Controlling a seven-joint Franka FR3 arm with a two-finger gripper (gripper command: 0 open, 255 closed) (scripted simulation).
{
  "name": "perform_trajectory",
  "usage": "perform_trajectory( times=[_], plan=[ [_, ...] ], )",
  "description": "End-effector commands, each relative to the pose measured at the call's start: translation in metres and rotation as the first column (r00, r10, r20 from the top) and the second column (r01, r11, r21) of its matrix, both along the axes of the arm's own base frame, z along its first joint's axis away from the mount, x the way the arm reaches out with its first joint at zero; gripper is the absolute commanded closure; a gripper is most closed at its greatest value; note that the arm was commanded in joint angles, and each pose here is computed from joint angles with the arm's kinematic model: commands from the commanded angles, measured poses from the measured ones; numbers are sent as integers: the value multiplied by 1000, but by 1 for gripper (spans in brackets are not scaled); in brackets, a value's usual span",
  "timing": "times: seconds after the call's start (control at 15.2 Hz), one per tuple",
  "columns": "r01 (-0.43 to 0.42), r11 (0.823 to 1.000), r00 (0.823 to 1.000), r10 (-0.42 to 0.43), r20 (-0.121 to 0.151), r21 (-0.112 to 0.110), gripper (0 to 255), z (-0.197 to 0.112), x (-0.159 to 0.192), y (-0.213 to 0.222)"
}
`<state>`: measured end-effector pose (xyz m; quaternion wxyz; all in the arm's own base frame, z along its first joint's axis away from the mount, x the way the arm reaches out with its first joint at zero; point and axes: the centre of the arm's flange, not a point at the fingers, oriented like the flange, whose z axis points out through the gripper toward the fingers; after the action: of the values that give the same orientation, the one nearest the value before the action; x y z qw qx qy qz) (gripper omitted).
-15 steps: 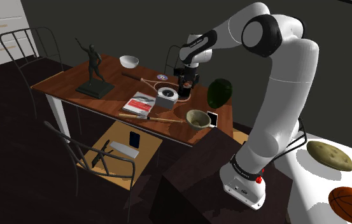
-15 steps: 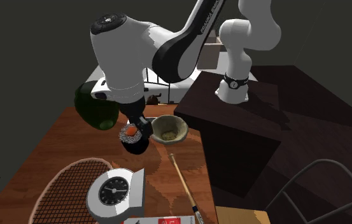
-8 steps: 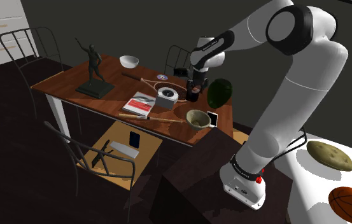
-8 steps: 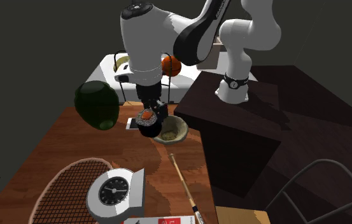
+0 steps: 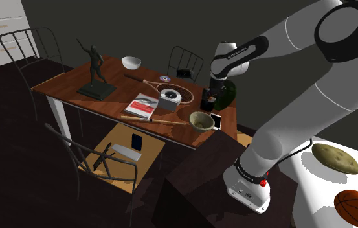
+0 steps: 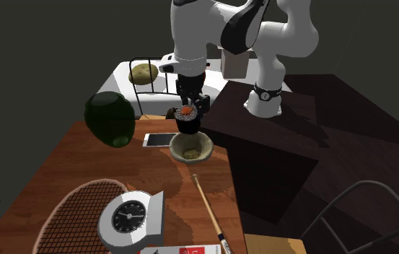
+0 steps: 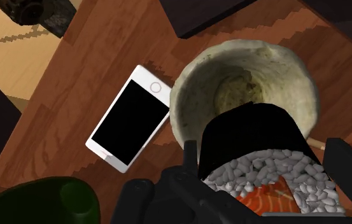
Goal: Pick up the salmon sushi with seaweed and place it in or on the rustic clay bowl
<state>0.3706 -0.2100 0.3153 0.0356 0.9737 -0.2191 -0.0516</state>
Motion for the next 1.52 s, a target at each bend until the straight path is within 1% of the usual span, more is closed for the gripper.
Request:
perform_trajectory(
  times=[0.0, 0.59, 0.66, 0.73, 0.79, 0.86, 0.92, 0.99, 1.06, 1.12, 1.19, 1.45],
  plan=[
    [-1, 1000, 1000, 1, 1, 0, 255, -4, -13, 3],
    [-1, 1000, 1000, 1, 1, 0, 255, -51, -13, 3],
    [-1, 1000, 1000, 1, 0, 0, 255, -46, -13, 2],
    [-1, 1000, 1000, 1, 0, 0, 0, -46, -13, 2],
    [-15, 998, 997, 12, -71, -53, 0, -53, 7, 19],
    [-34, 994, 990, 18, -143, -105, 0, -62, 26, 35],
    [-55, 986, 977, 21, -214, -155, 0, -73, 45, 51],
    [-81, 976, 959, 20, -284, -203, 0, -87, 62, 66],
    [-109, 962, 936, 15, -352, -249, 0, -102, 78, 81],
    [-140, 946, 908, 6, -418, -291, 0, -120, 93, 96],
    [-163, 934, 887, -2, -462, -318, 0, -133, 102, 105],
    [-163, 934, 887, -2, -462, -318, 0, -149, 91, 97]
  ],
)
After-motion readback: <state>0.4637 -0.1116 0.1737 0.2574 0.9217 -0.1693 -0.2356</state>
